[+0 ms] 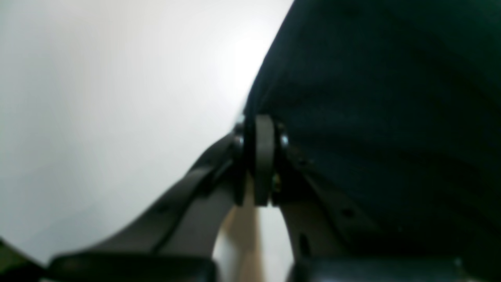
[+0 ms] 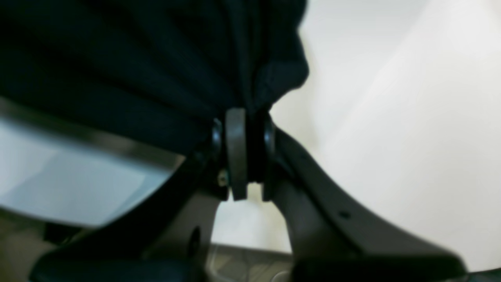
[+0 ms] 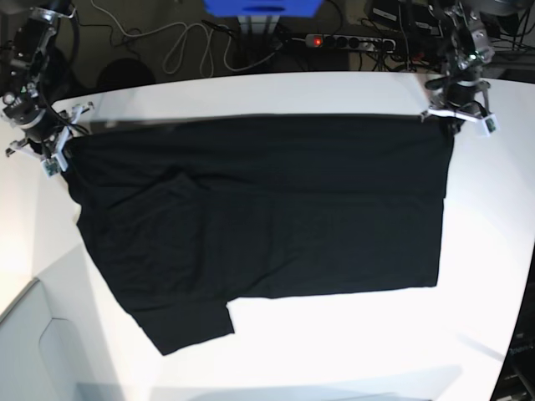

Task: Fold the T-shirt properly
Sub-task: 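Release the shirt and pull both grippers back toward the folded edge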

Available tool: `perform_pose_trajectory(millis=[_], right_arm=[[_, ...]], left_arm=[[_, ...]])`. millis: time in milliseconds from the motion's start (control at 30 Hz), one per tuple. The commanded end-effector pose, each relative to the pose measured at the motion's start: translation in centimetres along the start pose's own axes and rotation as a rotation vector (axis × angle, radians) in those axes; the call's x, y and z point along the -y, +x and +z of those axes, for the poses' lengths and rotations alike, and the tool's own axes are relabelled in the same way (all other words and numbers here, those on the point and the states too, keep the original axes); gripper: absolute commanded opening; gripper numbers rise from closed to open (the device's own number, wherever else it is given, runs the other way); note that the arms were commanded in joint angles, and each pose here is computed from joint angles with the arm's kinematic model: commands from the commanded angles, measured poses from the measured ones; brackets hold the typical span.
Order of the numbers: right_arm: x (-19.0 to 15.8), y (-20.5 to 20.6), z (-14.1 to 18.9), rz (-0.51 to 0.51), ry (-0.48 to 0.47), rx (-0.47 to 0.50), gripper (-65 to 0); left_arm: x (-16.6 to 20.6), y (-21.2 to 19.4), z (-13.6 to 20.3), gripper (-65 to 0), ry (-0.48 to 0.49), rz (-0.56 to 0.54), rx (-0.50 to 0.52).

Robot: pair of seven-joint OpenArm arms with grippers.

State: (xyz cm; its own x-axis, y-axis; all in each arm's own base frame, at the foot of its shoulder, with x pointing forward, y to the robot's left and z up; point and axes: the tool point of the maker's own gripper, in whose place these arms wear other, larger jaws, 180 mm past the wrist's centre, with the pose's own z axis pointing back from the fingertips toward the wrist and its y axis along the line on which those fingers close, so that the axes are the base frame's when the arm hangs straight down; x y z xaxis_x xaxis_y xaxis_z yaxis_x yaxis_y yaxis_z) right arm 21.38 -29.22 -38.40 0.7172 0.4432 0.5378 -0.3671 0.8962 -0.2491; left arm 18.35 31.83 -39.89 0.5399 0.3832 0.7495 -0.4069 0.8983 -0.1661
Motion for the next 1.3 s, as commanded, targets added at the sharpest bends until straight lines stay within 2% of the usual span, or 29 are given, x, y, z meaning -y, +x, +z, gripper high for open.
perform_pose_trajectory(millis=[0,233,367,1000,1100,1233,1267], right_arm=[[0.4,0.4,0.6,0.03,0.0,0.02,-64.8],[-2.0,-3.6,1.3,0.01,0.049,-0.065,-64.8],[-1.6,-5.6,2.3,-0.051,0.016,-0.093,-64.8],[-0.3,-6.2,3.0,-0.056,-0.017,-0.108,-64.1],[-0.3,-6.3,3.0,-0.057,-0.018,-0.108,-57.0],[-0.3,-6.2,3.0,-0.058,-0.018,-0.106,-39.1],[-0.3,-6.2,3.0,-0.058,-0.018,-0.106,-34.5]], left_arm=[[-0.4,1.0,0.4,-65.0,0.008,-0.019,0.036],[-0.2,-1.1,2.0,-65.0,0.011,-0.005,0.0],[-0.2,-1.5,2.9,-65.0,0.009,-0.022,-0.012],[-0.9,-3.0,4.2,-65.0,0.023,-0.035,-0.056],[-0.8,-3.2,4.2,-65.0,0.025,-0.026,-0.057],[-0.8,-3.3,4.2,-64.5,0.025,-0.025,-0.057],[-0.9,-3.3,4.3,-60.4,0.028,-0.024,-0.058]])
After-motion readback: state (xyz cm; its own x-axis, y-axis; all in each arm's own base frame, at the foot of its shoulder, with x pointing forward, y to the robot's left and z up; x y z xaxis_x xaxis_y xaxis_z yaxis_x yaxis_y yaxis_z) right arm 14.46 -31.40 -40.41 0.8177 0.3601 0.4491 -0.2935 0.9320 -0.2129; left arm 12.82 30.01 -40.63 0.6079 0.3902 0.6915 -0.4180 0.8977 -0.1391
